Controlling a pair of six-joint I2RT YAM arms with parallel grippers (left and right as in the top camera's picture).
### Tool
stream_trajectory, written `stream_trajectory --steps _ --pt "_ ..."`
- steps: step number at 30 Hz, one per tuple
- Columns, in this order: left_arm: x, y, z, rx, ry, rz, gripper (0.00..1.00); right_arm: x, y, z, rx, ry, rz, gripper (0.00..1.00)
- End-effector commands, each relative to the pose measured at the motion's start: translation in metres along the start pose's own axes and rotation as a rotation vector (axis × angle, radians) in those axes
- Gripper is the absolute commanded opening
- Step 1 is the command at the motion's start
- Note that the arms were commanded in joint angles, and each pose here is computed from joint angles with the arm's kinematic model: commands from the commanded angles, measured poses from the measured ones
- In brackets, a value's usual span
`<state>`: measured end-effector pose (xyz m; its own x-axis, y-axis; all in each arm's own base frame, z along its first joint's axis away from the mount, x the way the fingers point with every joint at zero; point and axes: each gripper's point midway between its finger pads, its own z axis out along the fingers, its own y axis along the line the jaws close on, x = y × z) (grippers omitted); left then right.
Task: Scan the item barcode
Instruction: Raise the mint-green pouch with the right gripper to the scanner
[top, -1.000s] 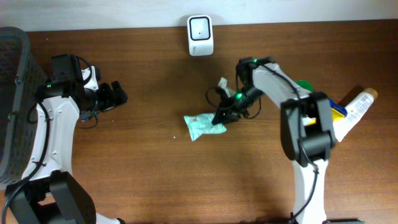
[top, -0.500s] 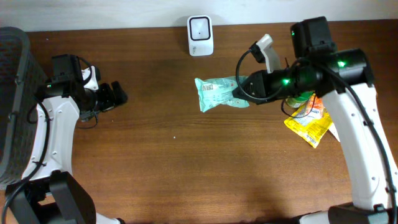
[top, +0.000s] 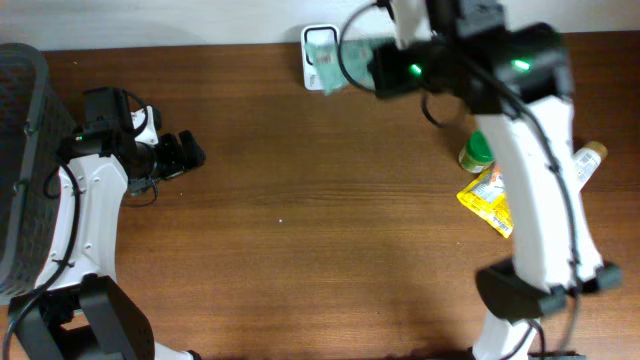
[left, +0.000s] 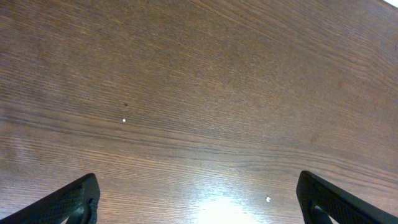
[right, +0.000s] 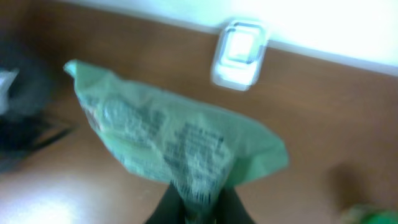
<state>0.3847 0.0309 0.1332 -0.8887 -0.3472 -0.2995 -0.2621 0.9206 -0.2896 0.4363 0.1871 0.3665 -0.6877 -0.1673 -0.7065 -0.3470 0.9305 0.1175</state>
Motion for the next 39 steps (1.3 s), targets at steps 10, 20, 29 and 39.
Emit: stream_trajectory --steps 10,20,29,39 --pt "0.002 0.003 0.005 -0.007 0.016 -0.005 0.99 -0.06 -0.042 0.178 0.644 -0.146 -0.584 0.04" --pt "0.002 0.003 0.005 -0.007 0.016 -0.005 0.99 -0.065 -0.046 0.237 0.73 -0.123 -0.945 0.04" --pt "0.002 0.003 0.005 -0.007 0.016 -0.005 0.99 -0.055 -0.055 0.26 0.751 -0.102 -0.975 0.04" --pt "0.002 0.003 0.005 -0.007 0.016 -0.005 0.99 -0.044 -0.081 0.278 0.772 -0.069 -0.965 0.04"
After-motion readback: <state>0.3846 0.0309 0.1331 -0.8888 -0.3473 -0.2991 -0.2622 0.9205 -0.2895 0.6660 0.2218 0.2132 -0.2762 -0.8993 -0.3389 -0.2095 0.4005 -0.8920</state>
